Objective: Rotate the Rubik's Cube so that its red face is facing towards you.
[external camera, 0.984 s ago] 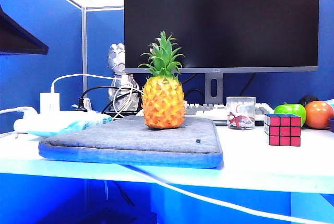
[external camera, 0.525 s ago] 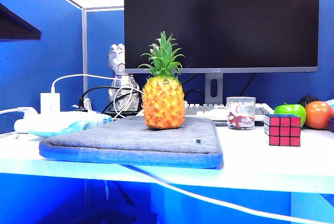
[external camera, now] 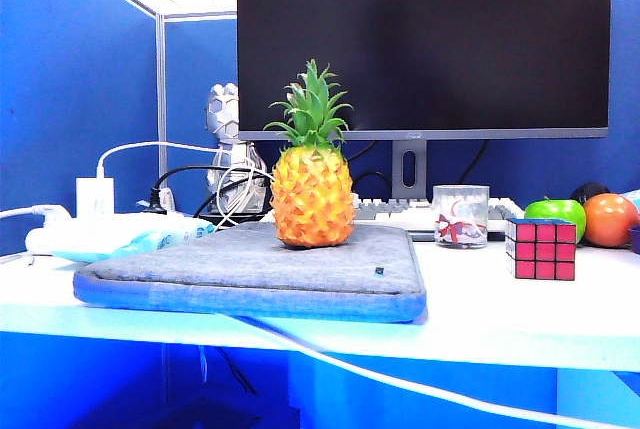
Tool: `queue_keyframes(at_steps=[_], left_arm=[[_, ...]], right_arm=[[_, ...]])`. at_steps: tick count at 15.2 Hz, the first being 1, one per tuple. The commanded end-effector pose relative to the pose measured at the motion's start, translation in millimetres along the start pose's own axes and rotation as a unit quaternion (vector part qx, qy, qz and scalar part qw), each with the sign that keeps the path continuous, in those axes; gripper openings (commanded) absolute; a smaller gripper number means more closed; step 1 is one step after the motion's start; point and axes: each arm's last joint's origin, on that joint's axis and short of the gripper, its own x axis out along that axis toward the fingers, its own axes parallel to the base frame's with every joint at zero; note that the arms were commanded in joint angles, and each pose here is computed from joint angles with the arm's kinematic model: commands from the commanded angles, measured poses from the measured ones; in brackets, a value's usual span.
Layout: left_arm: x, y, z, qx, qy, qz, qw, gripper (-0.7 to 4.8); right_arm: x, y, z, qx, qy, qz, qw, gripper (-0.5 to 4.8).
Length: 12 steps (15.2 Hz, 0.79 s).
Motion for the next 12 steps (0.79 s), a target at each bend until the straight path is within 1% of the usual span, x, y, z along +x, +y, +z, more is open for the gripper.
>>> queue_keyframes(at_steps=[1, 4, 12], left_arm=[[-3.1, -1.0, -9.2, -0.005, 0.013, -0.002, 1.0, 0.25], [-3.5, -1.7, -15.6, -0.014, 0.044, -0.005, 0.999, 0.25], [-3.5, -1.7, -15.8, -0.014, 0.046, -0.006, 0.999, 0.25]], right_arm=[[2.2, -5.6, -1.7, 0.001, -0.002, -0.031, 1.0, 0.13], [2.6, -7.2, -2.3, 0.0, 0.001, -0.039, 0.999, 0.13], [2.6, -7.2, -2.3, 0.0, 0.001, -0.039, 0.999, 0.13]])
